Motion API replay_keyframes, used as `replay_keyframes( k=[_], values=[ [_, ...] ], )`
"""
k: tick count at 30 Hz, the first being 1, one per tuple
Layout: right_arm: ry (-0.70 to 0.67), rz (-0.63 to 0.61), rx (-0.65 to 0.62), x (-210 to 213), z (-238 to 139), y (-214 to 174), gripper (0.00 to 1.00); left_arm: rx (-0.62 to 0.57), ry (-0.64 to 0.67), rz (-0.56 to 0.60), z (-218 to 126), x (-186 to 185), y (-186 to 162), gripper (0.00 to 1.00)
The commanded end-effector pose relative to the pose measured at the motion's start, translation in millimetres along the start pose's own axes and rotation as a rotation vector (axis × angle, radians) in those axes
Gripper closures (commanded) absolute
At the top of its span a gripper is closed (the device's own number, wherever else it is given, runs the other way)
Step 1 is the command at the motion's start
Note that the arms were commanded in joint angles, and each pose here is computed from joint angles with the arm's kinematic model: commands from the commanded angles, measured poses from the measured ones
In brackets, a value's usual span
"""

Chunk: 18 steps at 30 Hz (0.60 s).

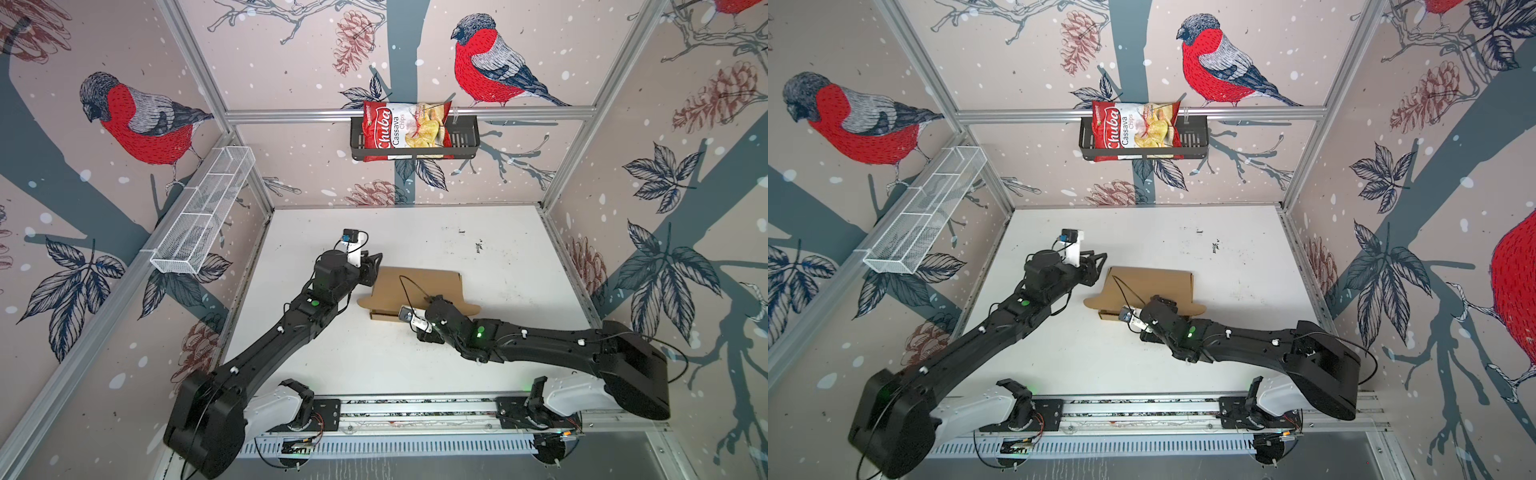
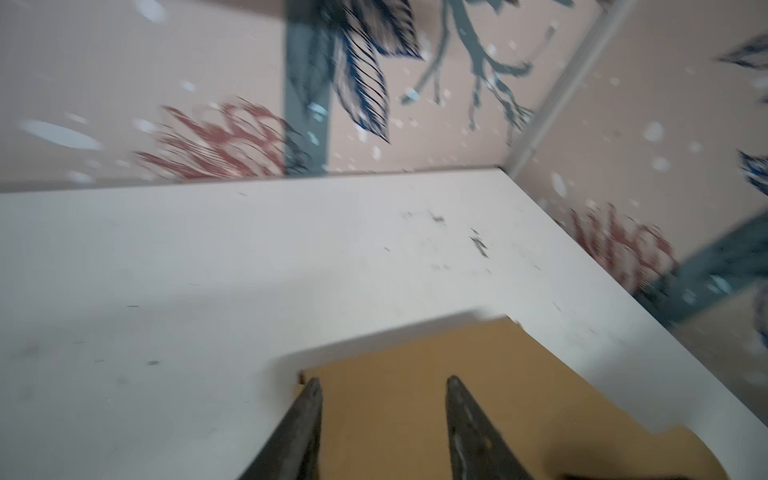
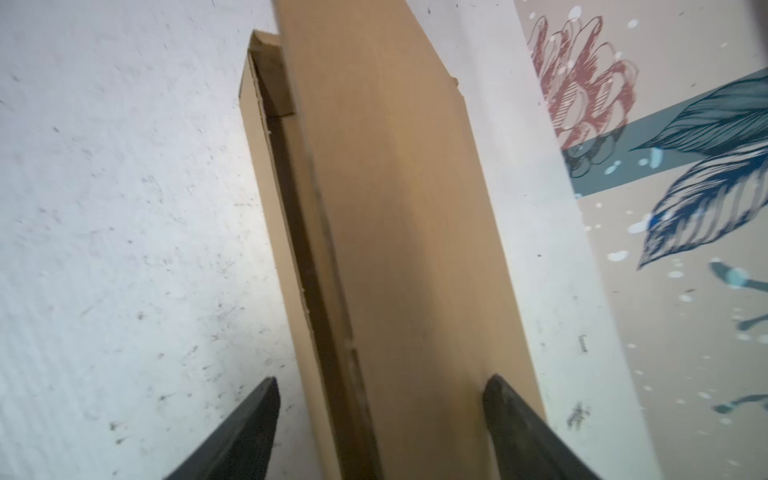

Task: Fold the paper box

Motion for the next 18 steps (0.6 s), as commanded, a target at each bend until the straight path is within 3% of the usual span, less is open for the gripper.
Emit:
replay_keyframes(
  k=[1,6,11,16,18],
  values=[
    [0.227,0.131,-0.07,30.6,-2.6,-0.2,0.2,0.163,-0.198,-0.05,8.2,-22.8,-23.6,0.52],
    [0.28,0.254,-0.167,22.7,-9.8,2.7,0.18,0.31,-0.194,-0.118,19.7,-4.0,-70.1,0.54],
    [0.252,0.408,-0.293,-7.6,-26.2,10.2,0.17,0.347,-0.125,-0.145,24.9,20.6,-100.1,0.55],
    [0.117,0.701,-0.367,-59.5,-45.5,1.4,0.19,0.381,-0.085,-0.145,29.2,29.1,-109.3,0.57],
    [0.025,0.896,-0.322,-80.9,-48.8,-18.8,0.21,0.368,-0.085,-0.137,28.6,28.3,-106.0,0.57]
  ],
)
Point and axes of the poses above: each gripper's point midway between its finger pads, its own z axis out along the fingers, its own x axis along the line the jaws close on, y = z × x, the point moved 3 cm from there along -z, back along the fingers, and after that the axes turned 15 degrees about -z, right-handed, at the moved point
